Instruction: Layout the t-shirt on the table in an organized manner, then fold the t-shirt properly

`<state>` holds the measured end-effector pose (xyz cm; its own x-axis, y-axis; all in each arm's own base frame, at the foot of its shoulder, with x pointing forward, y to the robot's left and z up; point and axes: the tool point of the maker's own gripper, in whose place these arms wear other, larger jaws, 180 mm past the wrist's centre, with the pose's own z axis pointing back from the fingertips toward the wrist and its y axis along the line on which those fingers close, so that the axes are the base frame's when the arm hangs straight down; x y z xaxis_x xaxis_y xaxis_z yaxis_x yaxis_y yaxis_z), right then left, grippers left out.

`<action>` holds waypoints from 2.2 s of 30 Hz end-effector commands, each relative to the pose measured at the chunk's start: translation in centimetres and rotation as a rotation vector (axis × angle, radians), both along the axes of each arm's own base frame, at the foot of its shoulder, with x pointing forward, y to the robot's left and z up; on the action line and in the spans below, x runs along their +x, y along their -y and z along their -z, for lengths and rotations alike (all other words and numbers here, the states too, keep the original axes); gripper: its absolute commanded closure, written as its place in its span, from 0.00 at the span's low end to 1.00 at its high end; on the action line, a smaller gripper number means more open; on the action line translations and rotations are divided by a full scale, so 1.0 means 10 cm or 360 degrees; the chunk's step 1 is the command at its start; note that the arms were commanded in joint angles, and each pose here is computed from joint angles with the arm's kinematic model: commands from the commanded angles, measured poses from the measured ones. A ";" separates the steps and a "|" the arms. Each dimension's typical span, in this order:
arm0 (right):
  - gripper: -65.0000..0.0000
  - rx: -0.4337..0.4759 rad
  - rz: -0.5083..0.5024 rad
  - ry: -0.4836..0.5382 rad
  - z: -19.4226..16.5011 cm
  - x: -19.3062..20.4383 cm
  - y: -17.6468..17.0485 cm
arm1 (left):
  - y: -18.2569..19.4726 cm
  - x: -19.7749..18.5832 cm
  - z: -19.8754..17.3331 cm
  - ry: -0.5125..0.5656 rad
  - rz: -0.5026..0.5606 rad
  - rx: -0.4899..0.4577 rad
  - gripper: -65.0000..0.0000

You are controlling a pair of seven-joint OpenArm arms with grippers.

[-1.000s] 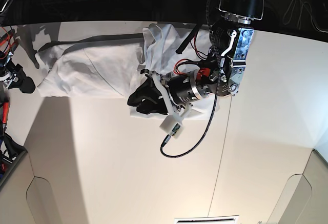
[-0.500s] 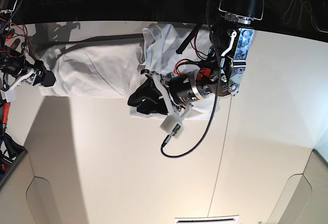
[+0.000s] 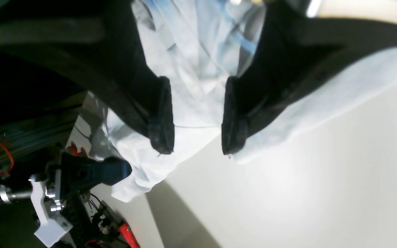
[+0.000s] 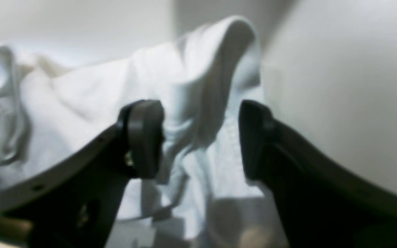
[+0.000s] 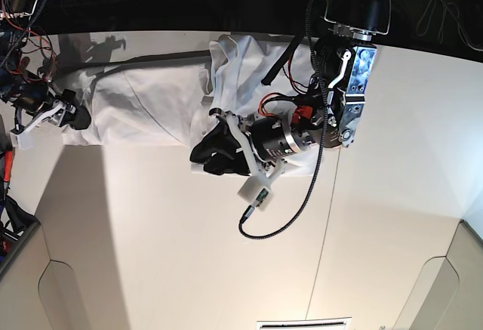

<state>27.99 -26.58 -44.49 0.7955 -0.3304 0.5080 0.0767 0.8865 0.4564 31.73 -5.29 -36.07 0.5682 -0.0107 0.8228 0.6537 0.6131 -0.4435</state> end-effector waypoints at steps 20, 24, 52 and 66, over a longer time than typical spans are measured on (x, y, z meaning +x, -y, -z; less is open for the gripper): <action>0.32 -0.0120 0.0039 0.0044 -0.08 0.11 0.18 | 0.05 0.09 -0.37 0.0159 0.0030 -0.0047 0.59; 0.32 -0.0141 0.0031 0.0055 -0.11 0.12 0.20 | 0.05 0.09 -0.36 0.0153 0.0034 -0.0039 0.59; 0.32 -0.0081 0.0141 0.0129 0.00 0.13 0.25 | 0.04 0.09 -0.36 0.0154 0.0033 -0.0040 0.59; 1.00 0.0076 0.0186 0.0183 -0.09 0.19 0.16 | -0.48 0.29 -0.70 0.0288 -0.0173 0.0015 0.59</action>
